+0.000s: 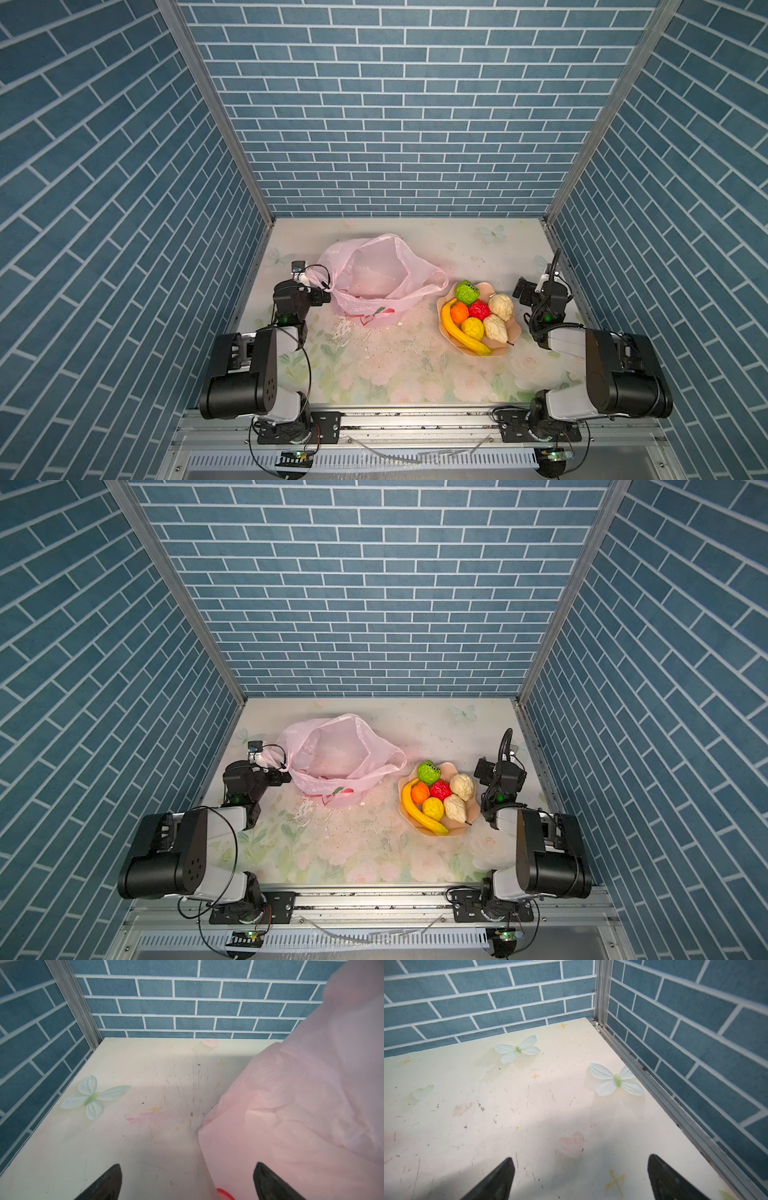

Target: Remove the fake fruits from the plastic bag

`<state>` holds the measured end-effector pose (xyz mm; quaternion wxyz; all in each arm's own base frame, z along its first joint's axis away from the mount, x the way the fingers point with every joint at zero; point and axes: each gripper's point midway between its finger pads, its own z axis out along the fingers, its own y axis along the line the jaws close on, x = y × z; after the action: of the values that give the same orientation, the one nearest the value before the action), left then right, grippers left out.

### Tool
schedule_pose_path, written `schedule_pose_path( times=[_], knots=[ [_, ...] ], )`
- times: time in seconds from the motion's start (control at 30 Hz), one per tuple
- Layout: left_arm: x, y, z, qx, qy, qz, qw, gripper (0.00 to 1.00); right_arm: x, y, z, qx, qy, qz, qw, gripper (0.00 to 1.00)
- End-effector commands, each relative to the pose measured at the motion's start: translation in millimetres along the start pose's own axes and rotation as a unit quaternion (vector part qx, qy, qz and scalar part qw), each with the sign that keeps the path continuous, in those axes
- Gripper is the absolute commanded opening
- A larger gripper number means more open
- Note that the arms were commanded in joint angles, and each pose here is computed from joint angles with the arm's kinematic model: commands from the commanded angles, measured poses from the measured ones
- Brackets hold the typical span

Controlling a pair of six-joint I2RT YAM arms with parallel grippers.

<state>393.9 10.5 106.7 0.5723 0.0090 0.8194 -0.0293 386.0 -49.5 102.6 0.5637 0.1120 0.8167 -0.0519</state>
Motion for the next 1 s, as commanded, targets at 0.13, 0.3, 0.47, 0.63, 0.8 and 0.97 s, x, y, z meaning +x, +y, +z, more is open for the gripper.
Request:
schedule_pose_path(
  times=[0.13,0.3,0.47,0.63,0.8,0.97],
  knots=[
    [3.3,-8.9,13.5,0.001,0.039,0.024,0.999,0.99,3.1,2.7,-0.2,-0.014,-0.009,-0.013,1.000,0.99],
    [2.8,-9.7,12.8,0.002,0.036,0.025,0.999,0.99,6.2,4.7,1.4,-0.021,-0.013,-0.014,1.000,0.99],
    [13.3,-20.0,3.2,0.025,0.003,0.042,0.999,0.99,11.5,7.2,2.8,-0.029,-0.016,-0.018,0.999,0.99],
    [10.7,-13.9,3.7,0.008,-0.005,0.036,0.999,0.99,12.1,6.3,3.3,-0.026,-0.014,-0.019,0.999,0.99],
    [12.1,-12.4,5.8,0.002,-0.001,0.035,0.999,0.99,11.2,4.7,4.8,-0.020,-0.012,-0.021,1.000,0.99],
    [12.2,-12.2,6.5,-0.005,0.003,0.038,0.999,0.99,12.1,6.1,6.0,-0.014,-0.008,-0.028,0.999,0.99]
  ],
)
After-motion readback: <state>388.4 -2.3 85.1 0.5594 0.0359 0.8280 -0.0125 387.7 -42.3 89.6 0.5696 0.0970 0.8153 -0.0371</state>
